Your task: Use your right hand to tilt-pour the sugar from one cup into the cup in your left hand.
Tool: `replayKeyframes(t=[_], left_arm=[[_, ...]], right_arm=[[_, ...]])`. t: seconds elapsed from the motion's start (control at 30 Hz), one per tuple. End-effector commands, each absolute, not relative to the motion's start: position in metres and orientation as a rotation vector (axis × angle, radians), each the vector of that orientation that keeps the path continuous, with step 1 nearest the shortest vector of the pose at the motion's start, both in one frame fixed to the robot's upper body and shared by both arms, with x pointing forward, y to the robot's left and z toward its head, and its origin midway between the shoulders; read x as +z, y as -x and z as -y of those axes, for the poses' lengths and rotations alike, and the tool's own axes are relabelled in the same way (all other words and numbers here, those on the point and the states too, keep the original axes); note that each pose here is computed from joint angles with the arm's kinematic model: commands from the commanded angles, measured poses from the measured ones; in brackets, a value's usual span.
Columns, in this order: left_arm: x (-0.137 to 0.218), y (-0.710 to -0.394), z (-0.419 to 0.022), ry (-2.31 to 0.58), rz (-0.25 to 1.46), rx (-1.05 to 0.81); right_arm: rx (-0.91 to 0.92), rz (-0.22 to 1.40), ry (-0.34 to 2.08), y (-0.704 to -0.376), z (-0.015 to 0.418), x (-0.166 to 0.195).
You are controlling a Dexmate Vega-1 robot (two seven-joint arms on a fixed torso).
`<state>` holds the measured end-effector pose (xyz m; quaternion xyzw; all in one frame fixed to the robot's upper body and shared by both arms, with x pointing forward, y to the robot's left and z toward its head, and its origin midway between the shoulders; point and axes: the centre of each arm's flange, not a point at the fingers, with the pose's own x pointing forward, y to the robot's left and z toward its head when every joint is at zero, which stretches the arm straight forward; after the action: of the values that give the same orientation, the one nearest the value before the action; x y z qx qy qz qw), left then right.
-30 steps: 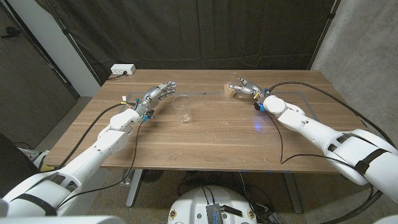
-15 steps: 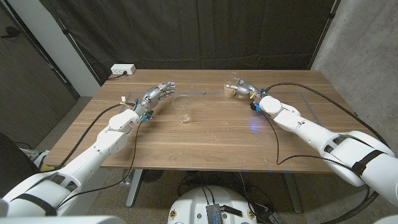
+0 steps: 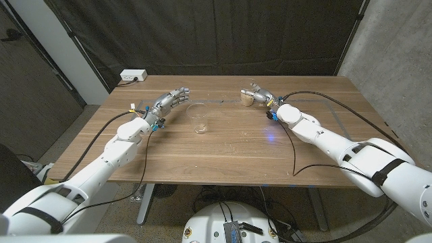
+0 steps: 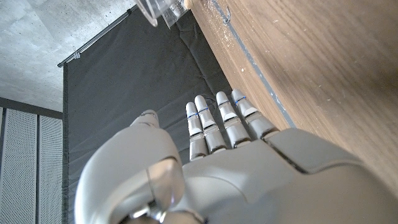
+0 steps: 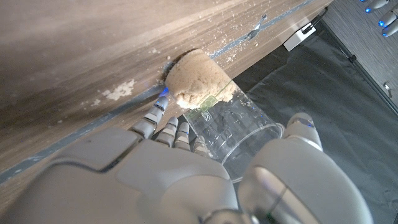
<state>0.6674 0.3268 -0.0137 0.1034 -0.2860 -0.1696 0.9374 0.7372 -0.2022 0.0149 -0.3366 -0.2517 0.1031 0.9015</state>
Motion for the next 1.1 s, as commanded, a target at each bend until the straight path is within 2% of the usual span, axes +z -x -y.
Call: replayKeyframes(t=[0.03,0.6,1.1], left_arm=[[-0.011,-0.667,-0.331,-0.223,0.583,-0.347],[-0.011,-0.669,-0.332,-0.232,0.571,-0.355],[-0.007,-0.672,-0.331,-0.249,0.571,-0.348]], right_arm=[[0.185,0.512,0.635,-0.745,0.195,0.011],[0.103,0.527,0.588,-0.745,0.195,-0.009],[0.048,0.511,0.568,-0.749,0.192,-0.012]])
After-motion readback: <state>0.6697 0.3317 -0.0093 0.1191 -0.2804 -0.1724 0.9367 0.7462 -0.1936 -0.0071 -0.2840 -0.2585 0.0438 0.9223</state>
